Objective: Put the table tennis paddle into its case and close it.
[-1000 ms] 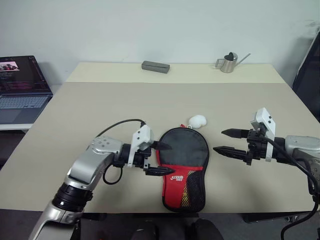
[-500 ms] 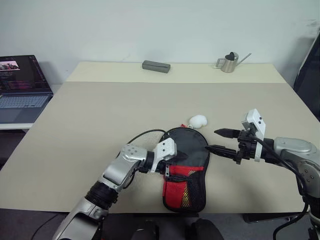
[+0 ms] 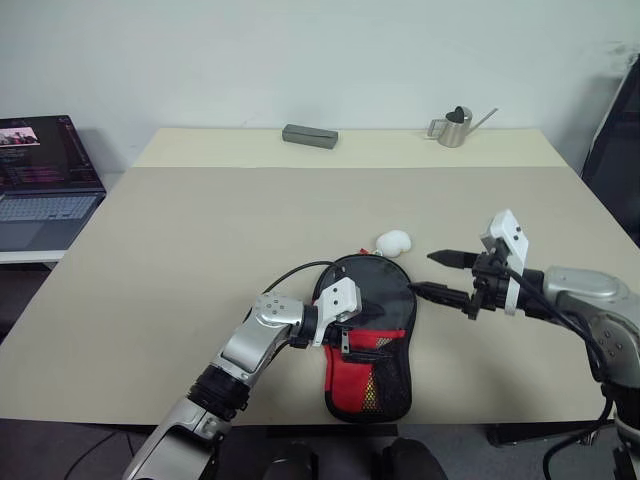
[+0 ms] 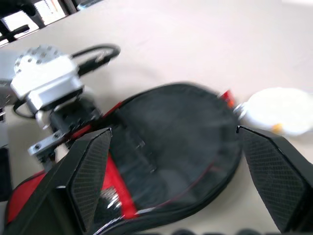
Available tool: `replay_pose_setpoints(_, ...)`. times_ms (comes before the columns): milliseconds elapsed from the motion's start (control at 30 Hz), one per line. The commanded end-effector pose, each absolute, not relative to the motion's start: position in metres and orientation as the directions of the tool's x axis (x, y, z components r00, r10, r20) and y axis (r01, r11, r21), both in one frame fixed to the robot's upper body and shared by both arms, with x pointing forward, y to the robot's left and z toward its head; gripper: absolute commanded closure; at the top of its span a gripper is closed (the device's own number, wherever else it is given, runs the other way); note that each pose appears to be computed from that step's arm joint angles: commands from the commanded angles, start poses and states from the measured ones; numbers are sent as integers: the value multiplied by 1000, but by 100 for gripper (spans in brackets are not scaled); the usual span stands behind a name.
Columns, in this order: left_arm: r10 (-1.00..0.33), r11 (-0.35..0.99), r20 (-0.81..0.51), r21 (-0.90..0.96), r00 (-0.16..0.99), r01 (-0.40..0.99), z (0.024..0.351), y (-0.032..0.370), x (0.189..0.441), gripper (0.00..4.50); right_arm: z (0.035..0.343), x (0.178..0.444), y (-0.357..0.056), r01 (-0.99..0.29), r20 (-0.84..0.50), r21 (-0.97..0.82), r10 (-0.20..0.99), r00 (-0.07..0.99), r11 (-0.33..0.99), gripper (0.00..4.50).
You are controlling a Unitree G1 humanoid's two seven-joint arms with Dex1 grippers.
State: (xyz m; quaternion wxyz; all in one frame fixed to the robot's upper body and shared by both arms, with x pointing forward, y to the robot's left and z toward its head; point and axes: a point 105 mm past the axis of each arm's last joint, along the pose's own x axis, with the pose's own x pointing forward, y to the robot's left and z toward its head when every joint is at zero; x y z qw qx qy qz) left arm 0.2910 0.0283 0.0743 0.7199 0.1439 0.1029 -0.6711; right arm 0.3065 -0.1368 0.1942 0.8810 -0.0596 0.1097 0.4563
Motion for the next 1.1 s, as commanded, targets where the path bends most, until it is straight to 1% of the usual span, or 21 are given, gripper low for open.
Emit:
replay_pose_setpoints(33,-901,104,-429,-59,68,993,42,48,285,4,212,332,-134,-782,-192,-28,764,616,623,0)
replay_pose_setpoints(133,-898,110,-434,-65,71,992,42,50,286,4,216,354,-132,-748,-187,11,737,650,663,0)
replay_pose_setpoints(200,-896,107,-440,-63,69,992,41,51,287,4,212,372,-130,-721,-209,32,710,672,692,0)
replay_pose_setpoints(333,-895,104,-441,-62,66,993,42,51,287,4,193,400,-124,-688,-268,16,667,696,725,0)
replay_pose_setpoints(633,-896,91,-441,-67,52,994,41,49,283,4,157,438,-101,-625,-324,88,615,718,776,0)
replay_pose_setpoints(800,-894,87,-445,-64,49,994,41,48,284,4,146,446,-93,-622,-343,62,602,721,781,0)
replay_pose_setpoints(967,-893,86,-447,-66,47,994,41,49,283,4,132,448,-92,-624,-378,22,584,718,781,0)
replay_pose_setpoints(1100,-892,87,-450,-66,48,994,40,49,282,4,129,449,-94,-633,-391,-18,577,717,774,0)
